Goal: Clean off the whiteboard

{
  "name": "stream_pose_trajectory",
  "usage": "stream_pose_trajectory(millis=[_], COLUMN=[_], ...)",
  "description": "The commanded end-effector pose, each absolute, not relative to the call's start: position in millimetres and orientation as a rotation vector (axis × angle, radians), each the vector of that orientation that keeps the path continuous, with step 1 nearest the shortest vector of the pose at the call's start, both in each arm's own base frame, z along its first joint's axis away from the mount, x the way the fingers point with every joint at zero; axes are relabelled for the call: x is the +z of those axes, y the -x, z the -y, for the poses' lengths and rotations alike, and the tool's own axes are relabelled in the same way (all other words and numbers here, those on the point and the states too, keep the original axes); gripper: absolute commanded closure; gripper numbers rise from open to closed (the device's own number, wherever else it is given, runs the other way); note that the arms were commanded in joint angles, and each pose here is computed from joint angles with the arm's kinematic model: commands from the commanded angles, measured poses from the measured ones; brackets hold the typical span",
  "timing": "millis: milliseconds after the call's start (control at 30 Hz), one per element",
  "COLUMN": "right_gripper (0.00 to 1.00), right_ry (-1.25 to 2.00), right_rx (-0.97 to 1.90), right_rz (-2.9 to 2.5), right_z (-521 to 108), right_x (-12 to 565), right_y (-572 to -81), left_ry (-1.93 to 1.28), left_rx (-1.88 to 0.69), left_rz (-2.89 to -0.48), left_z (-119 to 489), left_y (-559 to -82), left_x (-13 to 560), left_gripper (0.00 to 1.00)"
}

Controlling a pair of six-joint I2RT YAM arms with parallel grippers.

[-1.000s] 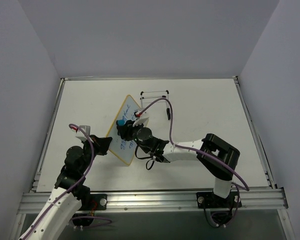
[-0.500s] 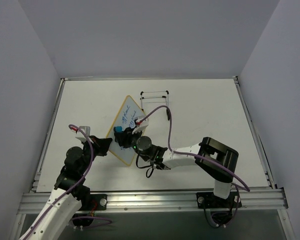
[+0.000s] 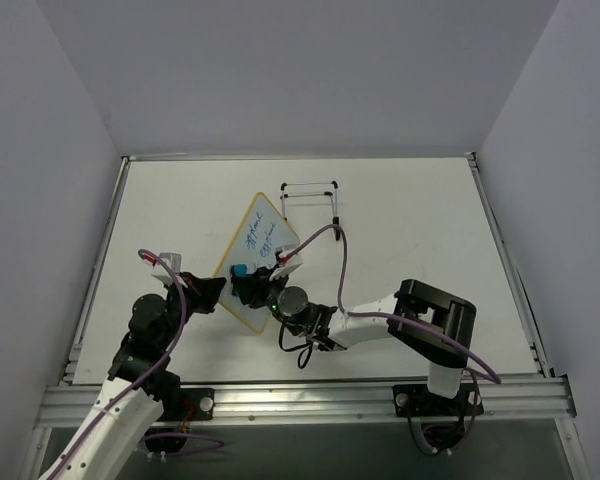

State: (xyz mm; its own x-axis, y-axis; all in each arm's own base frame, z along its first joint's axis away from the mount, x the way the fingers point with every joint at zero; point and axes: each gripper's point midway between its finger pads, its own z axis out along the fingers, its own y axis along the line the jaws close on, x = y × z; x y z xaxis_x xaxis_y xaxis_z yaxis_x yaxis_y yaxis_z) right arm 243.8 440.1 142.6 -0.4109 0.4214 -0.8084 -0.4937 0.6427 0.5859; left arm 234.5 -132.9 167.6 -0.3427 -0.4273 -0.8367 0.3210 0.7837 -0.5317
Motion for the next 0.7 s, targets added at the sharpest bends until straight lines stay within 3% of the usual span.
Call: stream_pose_trajectory(millis=[0, 233, 667], right_gripper=[0.95, 0.95, 0.95], right_ry=[0.031, 0.074, 0.272], right_rx=[0.966, 0.97, 1.013], right_rz=[-1.725, -1.745, -1.65], right_z=[-412.9, -393.5, -418.9], right_x=[130.9, 111.3, 189.8], right_y=[-273.3, -296.0, -297.6], left_ry=[-0.041, -0.021, -0.031], left_rx=[-0.959, -1.021, -1.104], left_rz=[-1.841, -1.864, -1.956], left_z=[163.2, 167.5, 182.8], left_y=[-202.4, -194.3, -184.1], left_x=[162.6, 163.9, 151.5], left_gripper=[0.98, 0.98, 0.98])
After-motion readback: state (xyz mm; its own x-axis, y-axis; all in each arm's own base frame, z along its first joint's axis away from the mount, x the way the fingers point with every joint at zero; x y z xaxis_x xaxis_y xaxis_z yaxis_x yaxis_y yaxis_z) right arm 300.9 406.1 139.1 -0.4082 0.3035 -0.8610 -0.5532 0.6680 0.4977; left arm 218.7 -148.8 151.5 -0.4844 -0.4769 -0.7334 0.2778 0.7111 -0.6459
